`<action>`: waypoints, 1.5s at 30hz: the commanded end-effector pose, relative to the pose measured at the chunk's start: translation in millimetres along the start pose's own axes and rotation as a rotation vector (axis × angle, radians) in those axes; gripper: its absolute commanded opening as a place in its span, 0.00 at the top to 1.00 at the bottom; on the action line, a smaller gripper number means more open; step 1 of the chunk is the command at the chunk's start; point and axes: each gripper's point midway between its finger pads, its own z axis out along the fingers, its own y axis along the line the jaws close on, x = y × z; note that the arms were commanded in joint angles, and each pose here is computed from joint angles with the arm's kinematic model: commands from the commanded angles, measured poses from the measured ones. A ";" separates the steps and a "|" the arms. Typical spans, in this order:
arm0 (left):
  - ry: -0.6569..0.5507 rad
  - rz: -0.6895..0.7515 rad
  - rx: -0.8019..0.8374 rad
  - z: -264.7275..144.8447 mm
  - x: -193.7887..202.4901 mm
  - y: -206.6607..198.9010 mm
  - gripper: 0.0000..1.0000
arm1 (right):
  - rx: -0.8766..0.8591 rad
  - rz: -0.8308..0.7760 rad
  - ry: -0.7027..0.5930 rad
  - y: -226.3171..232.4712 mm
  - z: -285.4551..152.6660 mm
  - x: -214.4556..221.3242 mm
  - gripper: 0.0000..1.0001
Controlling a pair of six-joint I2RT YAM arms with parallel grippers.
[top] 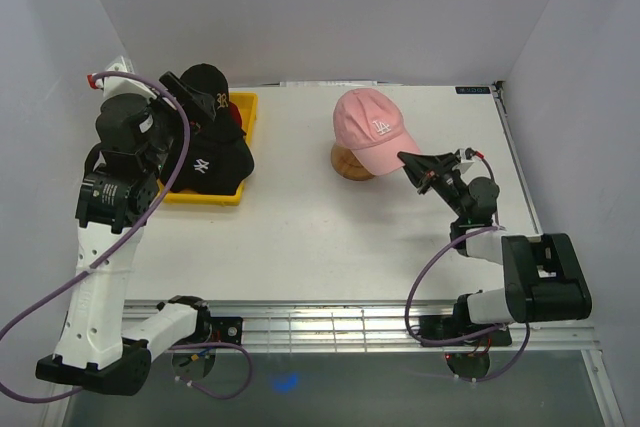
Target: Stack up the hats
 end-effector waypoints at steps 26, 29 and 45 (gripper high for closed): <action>0.020 0.025 -0.009 10.8 10.2 4.2 0.02 | 0.365 -0.041 -0.008 -102.0 -17.7 17.5 0.74; 0.017 0.029 -0.010 11.2 9.2 3.9 0.02 | 0.397 -0.026 0.002 -109.7 -15.0 22.2 0.73; 0.031 0.053 -0.013 18.5 12.0 4.0 0.02 | 0.485 0.069 -0.064 -130.1 -8.5 45.3 0.45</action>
